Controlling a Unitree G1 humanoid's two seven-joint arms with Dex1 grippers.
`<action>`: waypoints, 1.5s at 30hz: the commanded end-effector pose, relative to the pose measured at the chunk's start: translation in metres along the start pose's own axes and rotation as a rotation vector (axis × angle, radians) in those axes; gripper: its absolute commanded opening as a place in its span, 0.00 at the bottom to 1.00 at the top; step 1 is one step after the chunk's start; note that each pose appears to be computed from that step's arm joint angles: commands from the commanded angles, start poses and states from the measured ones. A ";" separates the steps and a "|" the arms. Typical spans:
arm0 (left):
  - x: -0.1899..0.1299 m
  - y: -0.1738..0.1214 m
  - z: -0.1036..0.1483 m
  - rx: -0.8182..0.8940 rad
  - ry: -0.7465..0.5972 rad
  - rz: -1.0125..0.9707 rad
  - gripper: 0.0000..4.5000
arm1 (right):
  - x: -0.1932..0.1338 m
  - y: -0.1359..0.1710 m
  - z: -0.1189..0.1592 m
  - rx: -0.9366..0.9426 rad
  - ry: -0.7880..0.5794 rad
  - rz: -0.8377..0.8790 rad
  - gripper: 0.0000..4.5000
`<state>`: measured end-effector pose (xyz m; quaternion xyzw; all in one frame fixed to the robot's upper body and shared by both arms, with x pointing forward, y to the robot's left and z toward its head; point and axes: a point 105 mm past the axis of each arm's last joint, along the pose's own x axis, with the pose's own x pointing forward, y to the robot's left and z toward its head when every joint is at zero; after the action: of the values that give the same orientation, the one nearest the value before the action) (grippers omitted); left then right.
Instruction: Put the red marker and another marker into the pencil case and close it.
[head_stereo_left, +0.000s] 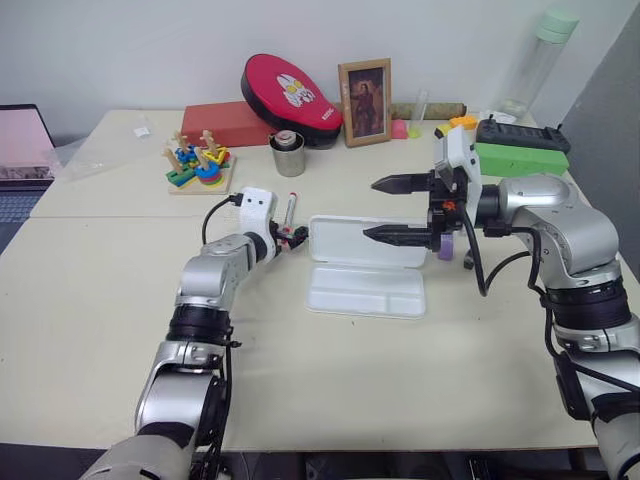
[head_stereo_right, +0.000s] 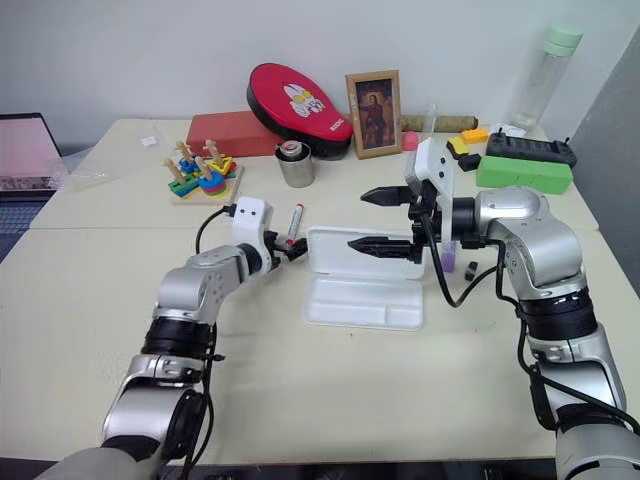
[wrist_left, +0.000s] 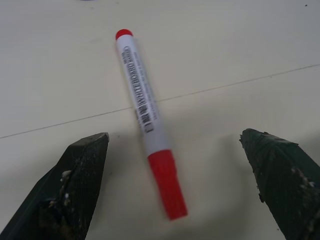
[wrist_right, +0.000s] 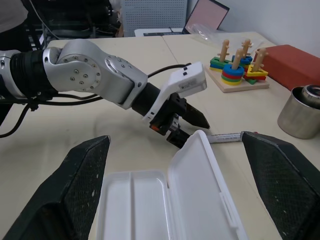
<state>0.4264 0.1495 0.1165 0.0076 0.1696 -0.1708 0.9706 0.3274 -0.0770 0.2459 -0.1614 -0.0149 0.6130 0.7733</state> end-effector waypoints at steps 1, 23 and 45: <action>0.012 0.007 -0.001 0.004 0.002 0.052 1.00 | -0.004 -0.003 0.018 -0.061 -0.045 -0.020 0.97; 0.017 0.024 -0.022 -0.060 0.050 0.111 0.18 | -0.005 -0.006 0.022 -0.068 -0.061 -0.044 1.00; -0.084 -0.066 0.136 0.393 -0.542 -0.589 0.09 | -0.059 0.001 0.042 -0.044 -0.106 -0.043 1.00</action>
<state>0.3944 0.1241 0.2606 0.0706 -0.1129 -0.3906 0.9109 0.3130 -0.1188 0.2797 -0.1419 -0.0423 0.5995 0.7865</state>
